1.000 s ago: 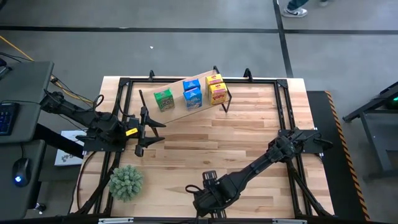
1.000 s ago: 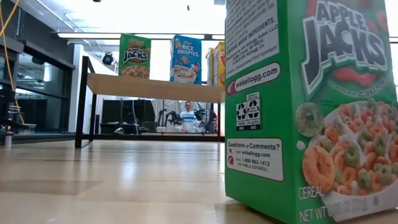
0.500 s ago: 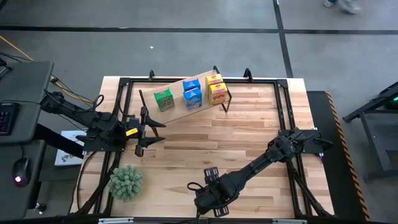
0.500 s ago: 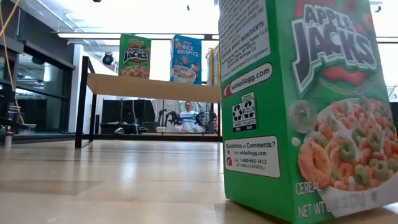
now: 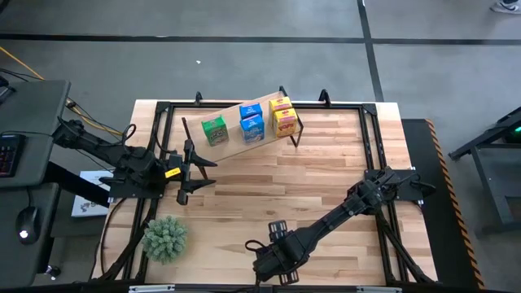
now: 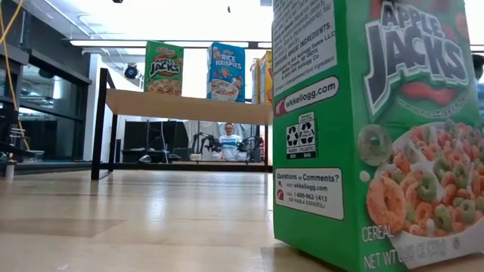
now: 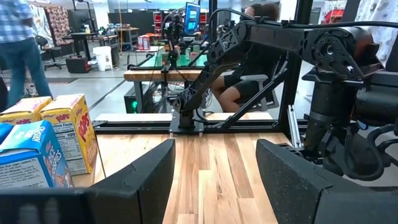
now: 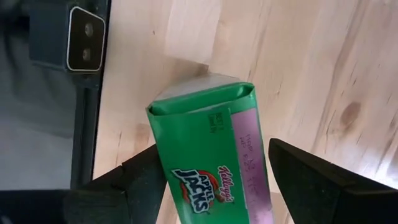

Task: Stack cereal on shelf
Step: Put the green cereal box on the shelf aligned with the green cereal box

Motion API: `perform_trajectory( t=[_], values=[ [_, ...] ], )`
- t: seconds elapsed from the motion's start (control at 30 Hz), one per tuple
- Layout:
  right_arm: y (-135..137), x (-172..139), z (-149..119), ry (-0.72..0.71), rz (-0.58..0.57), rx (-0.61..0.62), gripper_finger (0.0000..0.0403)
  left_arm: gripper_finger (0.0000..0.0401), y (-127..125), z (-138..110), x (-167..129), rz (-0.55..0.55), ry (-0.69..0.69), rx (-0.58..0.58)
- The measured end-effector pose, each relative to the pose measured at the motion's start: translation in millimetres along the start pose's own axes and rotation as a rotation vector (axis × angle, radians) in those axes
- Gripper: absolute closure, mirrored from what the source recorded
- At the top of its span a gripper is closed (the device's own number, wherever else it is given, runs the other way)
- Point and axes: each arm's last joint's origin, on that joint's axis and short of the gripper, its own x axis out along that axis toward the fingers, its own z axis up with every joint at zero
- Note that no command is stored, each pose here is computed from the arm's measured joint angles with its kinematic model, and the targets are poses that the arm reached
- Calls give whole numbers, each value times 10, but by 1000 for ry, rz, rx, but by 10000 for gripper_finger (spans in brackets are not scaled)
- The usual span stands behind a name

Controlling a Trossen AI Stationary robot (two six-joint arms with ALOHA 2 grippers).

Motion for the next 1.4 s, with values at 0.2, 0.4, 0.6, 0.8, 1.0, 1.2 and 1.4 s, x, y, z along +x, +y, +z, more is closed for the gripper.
perform_trajectory(
  t=[0.2, 0.4, 0.6, 0.8, 1.0, 1.2, 1.4],
  values=[
    [5, 0, -1, 6, 17, 0, 145, 187, -1, 0, 0, 0, 0, 0],
    [12, 0, -3, 16, 46, -7, 186, 187, 0, 0, 0, 0, 0, 0],
    [-8, -23, 2, 16, 67, -45, 230, 187, 0, -1, 0, 0, 0, 4],
    [-231, -323, 77, -84, 20, -107, 254, 187, 46, 59, -85, 34, -40, 3],
    [-649, -884, 174, -362, -181, -208, 258, 187, 97, 108, -198, 44, -71, -5],
    [-1101, -1191, 330, -543, -495, -241, 258, 187, 117, 127, -244, 49, -84, 21],
    [-1712, -1112, 416, -475, -587, -240, 258, 187, 166, 153, -306, 132, -100, 46]
  ],
)
